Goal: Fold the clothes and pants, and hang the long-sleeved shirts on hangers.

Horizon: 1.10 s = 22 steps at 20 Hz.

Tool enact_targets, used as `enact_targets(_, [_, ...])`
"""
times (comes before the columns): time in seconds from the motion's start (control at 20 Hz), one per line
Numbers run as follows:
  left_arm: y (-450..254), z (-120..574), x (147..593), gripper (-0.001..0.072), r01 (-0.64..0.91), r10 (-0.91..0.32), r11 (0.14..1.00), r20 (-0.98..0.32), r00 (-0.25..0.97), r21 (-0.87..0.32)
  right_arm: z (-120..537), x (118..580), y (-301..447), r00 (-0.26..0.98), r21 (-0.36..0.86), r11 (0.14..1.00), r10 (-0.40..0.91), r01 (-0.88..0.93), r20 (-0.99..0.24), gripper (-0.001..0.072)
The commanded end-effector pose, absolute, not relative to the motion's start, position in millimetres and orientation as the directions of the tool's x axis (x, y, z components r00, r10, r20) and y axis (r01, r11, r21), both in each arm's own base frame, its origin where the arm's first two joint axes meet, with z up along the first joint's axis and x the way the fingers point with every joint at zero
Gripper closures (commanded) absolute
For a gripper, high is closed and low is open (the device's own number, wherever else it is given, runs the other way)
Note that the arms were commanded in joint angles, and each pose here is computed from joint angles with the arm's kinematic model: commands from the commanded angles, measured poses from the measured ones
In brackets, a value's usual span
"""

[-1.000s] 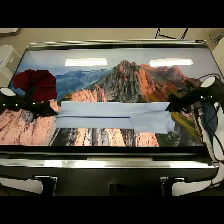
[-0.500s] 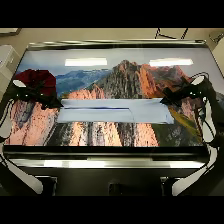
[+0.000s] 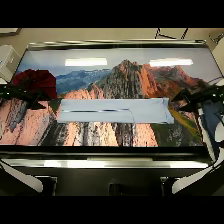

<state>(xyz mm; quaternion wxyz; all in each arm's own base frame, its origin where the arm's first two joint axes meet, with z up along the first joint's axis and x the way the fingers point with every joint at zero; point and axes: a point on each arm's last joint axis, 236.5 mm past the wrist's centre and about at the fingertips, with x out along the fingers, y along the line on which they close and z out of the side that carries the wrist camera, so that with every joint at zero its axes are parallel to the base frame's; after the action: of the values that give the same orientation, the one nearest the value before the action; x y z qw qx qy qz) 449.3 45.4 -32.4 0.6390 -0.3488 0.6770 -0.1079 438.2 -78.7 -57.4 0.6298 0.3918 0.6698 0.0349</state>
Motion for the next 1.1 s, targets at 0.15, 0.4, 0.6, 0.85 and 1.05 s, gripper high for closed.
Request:
enact_targets(0.15, [49.4, 24.0, 443.8, 0.003, -0.295, -0.571, 0.758, -0.81, 0.133, -0.583, -90.1, 418.9, -64.0, 0.097, 0.677, 0.605, 0.712, 0.419, -0.696, 0.0])
enact_targets(0.4, [6.1, 39.0, 444.3, 0.003, -0.204, -0.573, 0.788, -0.813, 0.1, -0.581, -103.8, 428.9, -40.1, 0.095, 0.733, 0.563, 0.765, 0.381, -0.637, 0.0])
enact_targets(0.6, [-39.5, 41.7, 442.5, 0.003, -0.118, -0.579, 0.806, -0.814, 0.046, -0.58, -110.0, 443.3, -13.6, 0.089, 0.726, 0.613, 0.742, 0.313, -0.665, 0.0024])
enact_targets(0.85, [-106.9, 44.3, 440.3, 0.0121, 0.018, -0.579, 0.815, -0.815, 0.002, -0.579, -85.2, 448.1, 9.1, 0.08, 0.713, 0.636, 0.727, 0.296, -0.682, 0.0675])
enact_targets(1.05, [-192.6, 31.2, 468.3, 0.0623, 0.182, -0.587, 0.806, -0.8, 0.125, -0.563, -11.8, 456.9, 30.6, 0.163, 0.709, 0.679, 0.69, 0.19, -0.705, 0.0677])
